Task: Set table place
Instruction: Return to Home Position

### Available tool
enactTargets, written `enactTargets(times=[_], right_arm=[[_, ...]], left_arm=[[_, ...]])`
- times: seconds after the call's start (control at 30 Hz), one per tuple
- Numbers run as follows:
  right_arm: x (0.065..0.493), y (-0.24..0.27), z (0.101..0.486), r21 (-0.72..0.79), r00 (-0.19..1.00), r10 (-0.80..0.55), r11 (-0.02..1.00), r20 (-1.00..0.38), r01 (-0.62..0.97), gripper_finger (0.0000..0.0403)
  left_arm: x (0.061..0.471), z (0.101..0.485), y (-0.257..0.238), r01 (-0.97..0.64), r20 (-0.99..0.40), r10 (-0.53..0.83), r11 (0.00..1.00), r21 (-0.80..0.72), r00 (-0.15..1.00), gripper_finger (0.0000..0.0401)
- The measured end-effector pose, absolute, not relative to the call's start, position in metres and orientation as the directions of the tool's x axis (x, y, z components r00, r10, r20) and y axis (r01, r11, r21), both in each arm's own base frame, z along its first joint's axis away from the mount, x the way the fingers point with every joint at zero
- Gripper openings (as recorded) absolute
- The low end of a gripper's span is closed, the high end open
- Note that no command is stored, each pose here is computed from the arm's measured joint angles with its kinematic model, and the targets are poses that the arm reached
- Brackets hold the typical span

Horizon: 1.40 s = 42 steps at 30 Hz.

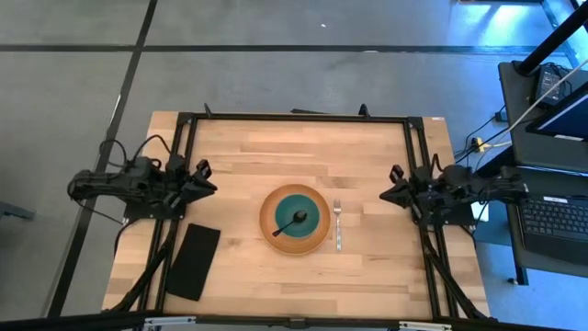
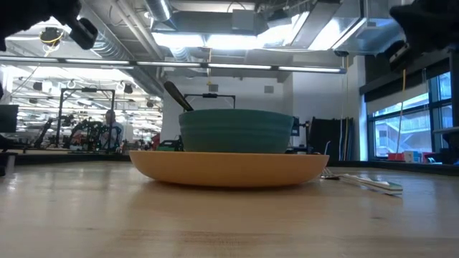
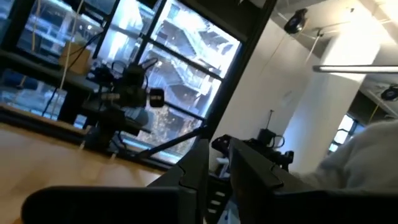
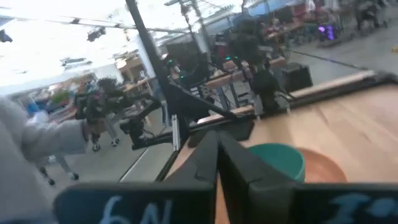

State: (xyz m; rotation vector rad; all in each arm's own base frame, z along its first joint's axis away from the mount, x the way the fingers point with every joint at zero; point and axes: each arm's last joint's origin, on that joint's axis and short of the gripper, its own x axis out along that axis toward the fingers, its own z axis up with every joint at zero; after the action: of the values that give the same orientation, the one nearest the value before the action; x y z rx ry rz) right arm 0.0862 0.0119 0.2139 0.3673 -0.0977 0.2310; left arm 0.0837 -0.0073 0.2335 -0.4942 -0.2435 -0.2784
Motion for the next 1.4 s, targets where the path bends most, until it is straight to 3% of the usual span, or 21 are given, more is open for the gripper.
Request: enactTargets(times=[0.23,0.47,0.8,1.1,1.4], right_arm=[[0.096,0.013,0.184,0.398,0.964,0.205,0.880,0.171,-0.258,0.0012],[0.097,0.013,0.180,0.410,0.968,0.204,0.878,0.146,-0.247,0.0012],[0.098,0.013,0.167,0.468,0.982,0.191,0.867,0.004,-0.171,0.0012],[0.099,0.011,0.165,0.450,0.993,0.121,0.887,-0.010,-0.104,0.0012],[0.099,0.010,0.165,0.450,0.993,0.120,0.887,-0.010,-0.103,0.0012]], left_arm=[[0.089,0.218,-0.007,0.319,0.303,-0.198,0.846,-0.428,0.932,0.0045],[0.095,0.197,-0.007,0.309,0.280,-0.199,0.844,-0.437,0.939,0.0032],[0.096,0.188,-0.010,0.346,0.223,-0.276,0.848,-0.401,0.935,0.0015],[0.099,0.168,-0.010,0.255,0.019,-0.275,0.859,-0.445,0.961,0.0001],[0.099,0.168,-0.010,0.249,0.014,-0.271,0.861,-0.444,0.962,0.0017]])
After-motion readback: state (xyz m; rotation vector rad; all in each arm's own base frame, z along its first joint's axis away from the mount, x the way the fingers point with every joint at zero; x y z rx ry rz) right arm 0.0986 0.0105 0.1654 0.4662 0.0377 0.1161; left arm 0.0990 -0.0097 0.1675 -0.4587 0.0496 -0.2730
